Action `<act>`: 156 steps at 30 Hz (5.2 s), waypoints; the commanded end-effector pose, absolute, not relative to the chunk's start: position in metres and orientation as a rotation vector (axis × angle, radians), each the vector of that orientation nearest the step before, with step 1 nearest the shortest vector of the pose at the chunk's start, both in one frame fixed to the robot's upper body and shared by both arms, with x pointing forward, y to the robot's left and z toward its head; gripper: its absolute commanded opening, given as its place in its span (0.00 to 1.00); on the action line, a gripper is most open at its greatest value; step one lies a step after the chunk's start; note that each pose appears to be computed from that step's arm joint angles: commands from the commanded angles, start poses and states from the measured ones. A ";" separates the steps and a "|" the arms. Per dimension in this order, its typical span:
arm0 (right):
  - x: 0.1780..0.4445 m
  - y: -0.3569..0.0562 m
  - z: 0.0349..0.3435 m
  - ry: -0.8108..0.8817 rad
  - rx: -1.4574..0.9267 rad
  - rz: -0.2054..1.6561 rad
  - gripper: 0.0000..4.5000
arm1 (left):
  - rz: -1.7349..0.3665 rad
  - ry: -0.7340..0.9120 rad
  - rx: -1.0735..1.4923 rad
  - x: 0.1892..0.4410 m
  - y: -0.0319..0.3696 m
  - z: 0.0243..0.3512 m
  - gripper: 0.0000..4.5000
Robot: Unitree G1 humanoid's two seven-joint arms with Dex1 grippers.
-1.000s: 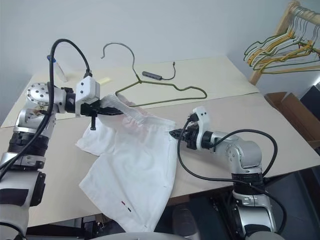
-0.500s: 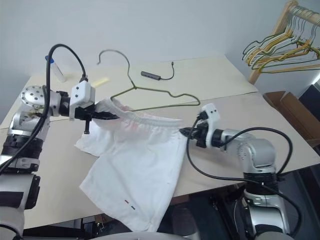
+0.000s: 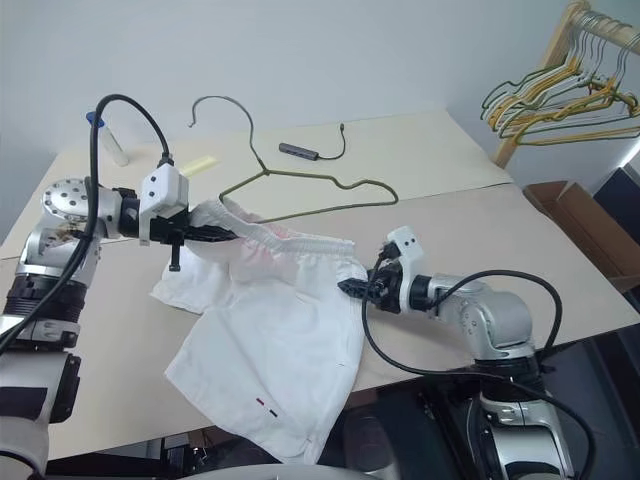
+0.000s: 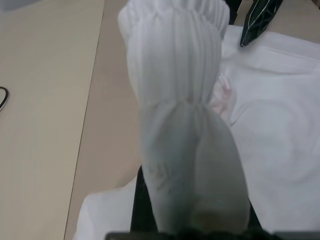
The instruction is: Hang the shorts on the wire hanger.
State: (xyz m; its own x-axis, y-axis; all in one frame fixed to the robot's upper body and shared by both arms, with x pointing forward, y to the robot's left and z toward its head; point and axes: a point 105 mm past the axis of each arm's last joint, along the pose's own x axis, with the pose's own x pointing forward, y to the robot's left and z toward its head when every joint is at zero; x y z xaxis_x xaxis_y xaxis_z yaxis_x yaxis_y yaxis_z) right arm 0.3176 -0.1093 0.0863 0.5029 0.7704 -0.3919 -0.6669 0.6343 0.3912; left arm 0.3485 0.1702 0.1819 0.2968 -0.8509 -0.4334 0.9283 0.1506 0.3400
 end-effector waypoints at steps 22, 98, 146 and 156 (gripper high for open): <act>0.336 -0.105 0.128 0.379 0.207 0.968 0.01 | -1.278 0.156 0.642 0.341 0.181 0.189 0.00; 0.327 -0.179 0.161 0.384 0.015 0.931 0.01 | -1.072 0.521 0.934 0.342 0.257 0.118 0.00; 0.331 -0.097 0.172 0.365 -0.735 1.073 0.99 | -1.216 0.315 0.956 0.367 0.182 0.141 0.00; 0.351 -0.076 0.156 0.456 -0.797 1.151 0.70 | -1.216 0.295 0.967 0.368 0.178 0.144 0.00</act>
State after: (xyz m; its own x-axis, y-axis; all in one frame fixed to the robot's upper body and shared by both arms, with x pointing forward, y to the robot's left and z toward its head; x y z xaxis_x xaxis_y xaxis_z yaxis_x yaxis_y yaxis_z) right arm 0.3516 -0.0830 0.1465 0.3711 0.6143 -0.6963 -0.9286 0.2394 -0.2837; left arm 0.3618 0.1828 0.1234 0.3254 -0.6313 -0.7040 0.9148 0.0217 0.4034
